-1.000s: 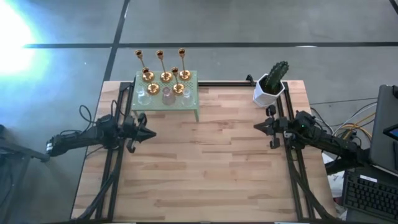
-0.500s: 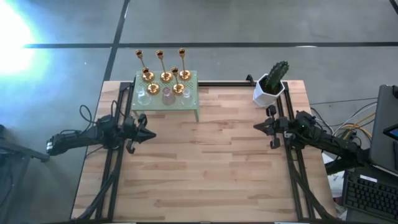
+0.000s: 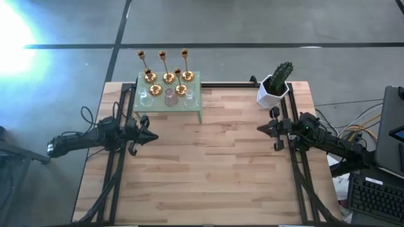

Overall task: Pick & Place candle stick holders
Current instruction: Return to Home Position

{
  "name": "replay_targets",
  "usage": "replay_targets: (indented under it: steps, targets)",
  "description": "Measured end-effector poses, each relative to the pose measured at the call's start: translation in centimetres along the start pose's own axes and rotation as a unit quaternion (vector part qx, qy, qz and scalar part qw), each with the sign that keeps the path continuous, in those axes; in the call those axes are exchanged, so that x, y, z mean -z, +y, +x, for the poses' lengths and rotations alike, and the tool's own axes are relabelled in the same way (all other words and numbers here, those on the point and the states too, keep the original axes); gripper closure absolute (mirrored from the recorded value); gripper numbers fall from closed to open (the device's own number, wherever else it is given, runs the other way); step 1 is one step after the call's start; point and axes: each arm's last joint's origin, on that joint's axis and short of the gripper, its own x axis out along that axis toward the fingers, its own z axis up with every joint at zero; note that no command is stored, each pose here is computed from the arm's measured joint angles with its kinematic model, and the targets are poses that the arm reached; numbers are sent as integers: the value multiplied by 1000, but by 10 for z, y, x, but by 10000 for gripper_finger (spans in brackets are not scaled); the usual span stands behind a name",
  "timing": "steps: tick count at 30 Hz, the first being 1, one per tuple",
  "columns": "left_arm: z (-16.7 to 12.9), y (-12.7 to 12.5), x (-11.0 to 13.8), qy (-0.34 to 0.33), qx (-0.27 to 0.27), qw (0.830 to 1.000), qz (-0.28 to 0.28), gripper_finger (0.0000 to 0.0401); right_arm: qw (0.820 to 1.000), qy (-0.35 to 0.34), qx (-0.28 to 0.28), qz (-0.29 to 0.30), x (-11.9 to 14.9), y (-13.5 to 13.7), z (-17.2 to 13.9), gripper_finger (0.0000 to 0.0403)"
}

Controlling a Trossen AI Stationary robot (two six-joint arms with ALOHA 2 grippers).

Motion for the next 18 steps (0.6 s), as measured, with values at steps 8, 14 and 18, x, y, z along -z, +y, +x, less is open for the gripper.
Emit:
replay_targets:
  steps: [8,14,18]
  targets:
    - [0,0,0,0,0,1000,0,378,1000,3,0,2,1,0,0,394]
    - [0,0,0,0,0,1000,0,378,1000,3,0,2,1,0,0,394]
    - [0,0,0,0,0,1000,0,378,1000,3,0,2,1,0,0,394]
